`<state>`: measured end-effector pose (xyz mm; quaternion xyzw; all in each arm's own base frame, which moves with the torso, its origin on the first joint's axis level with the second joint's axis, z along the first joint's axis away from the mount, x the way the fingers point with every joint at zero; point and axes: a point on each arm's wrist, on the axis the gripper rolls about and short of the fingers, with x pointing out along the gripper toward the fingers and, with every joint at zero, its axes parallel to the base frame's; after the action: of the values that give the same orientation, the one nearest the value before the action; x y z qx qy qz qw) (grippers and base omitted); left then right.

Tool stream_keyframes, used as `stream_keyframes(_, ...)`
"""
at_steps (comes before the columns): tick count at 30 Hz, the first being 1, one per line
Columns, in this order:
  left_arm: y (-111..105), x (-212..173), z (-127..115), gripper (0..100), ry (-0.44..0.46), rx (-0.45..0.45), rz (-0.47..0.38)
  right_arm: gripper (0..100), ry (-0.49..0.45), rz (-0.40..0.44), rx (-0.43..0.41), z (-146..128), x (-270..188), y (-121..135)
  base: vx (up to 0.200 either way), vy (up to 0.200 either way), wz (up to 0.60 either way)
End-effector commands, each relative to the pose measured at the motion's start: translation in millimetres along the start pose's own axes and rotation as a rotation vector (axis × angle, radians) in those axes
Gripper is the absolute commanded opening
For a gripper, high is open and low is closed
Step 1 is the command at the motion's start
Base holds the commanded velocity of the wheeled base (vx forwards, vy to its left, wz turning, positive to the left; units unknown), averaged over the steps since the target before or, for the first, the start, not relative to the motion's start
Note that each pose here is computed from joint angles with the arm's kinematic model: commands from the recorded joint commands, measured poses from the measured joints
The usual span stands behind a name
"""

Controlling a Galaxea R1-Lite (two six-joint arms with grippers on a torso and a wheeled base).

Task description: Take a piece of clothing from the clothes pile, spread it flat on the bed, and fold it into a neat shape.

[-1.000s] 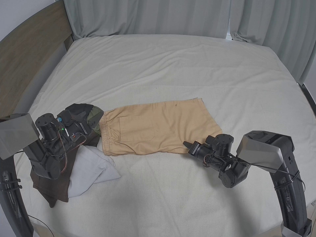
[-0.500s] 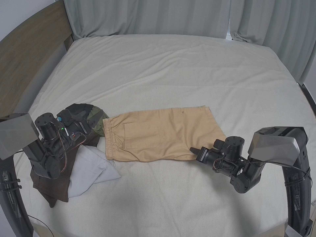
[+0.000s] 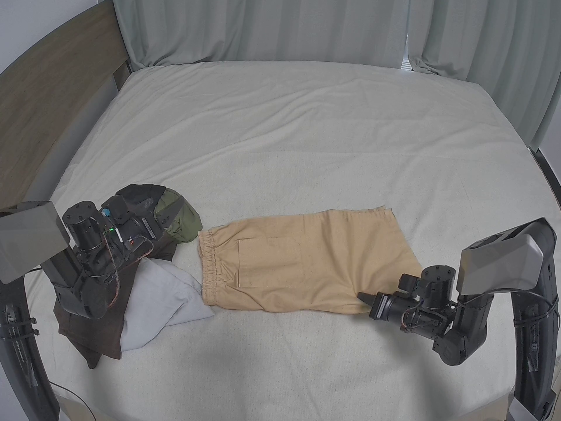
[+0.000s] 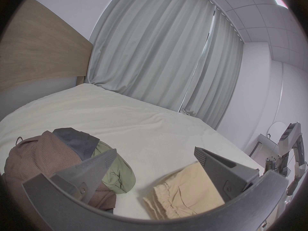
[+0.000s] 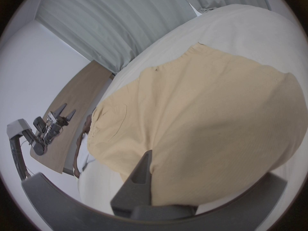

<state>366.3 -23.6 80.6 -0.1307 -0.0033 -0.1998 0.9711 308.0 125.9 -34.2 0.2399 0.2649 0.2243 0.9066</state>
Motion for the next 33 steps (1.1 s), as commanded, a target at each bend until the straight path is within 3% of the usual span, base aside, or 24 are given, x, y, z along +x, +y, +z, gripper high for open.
stream_keyframes(1, 0, 0, -2, 100, 0.006, -0.002, 0.000, 0, 0.039, -0.033, -0.009, -7, -13, -5, 0.000, 0.000, 0.00)
stream_keyframes(22, -12, 0, -7, 100, 0.025, -0.054, -0.030, 0, 0.091, -0.053, -0.028, -16, -30, -2, 0.000, 0.000, 0.00)
stream_keyframes(23, -12, 0, -7, 100, 0.029, -0.055, -0.029, 100, 0.092, -0.053, -0.027, -16, -30, -2, 0.000, 0.000, 0.00)
stream_keyframes(27, -13, -3, -7, 100, 0.039, -0.057, -0.042, 100, 0.100, -0.051, -0.028, -18, -30, 0, 0.000, 0.000, 0.00)
stream_keyframes(33, -16, -5, -6, 100, 0.076, -0.055, -0.175, 100, 0.166, -0.036, -0.038, -27, -50, 12, 0.000, 0.000, 0.00)
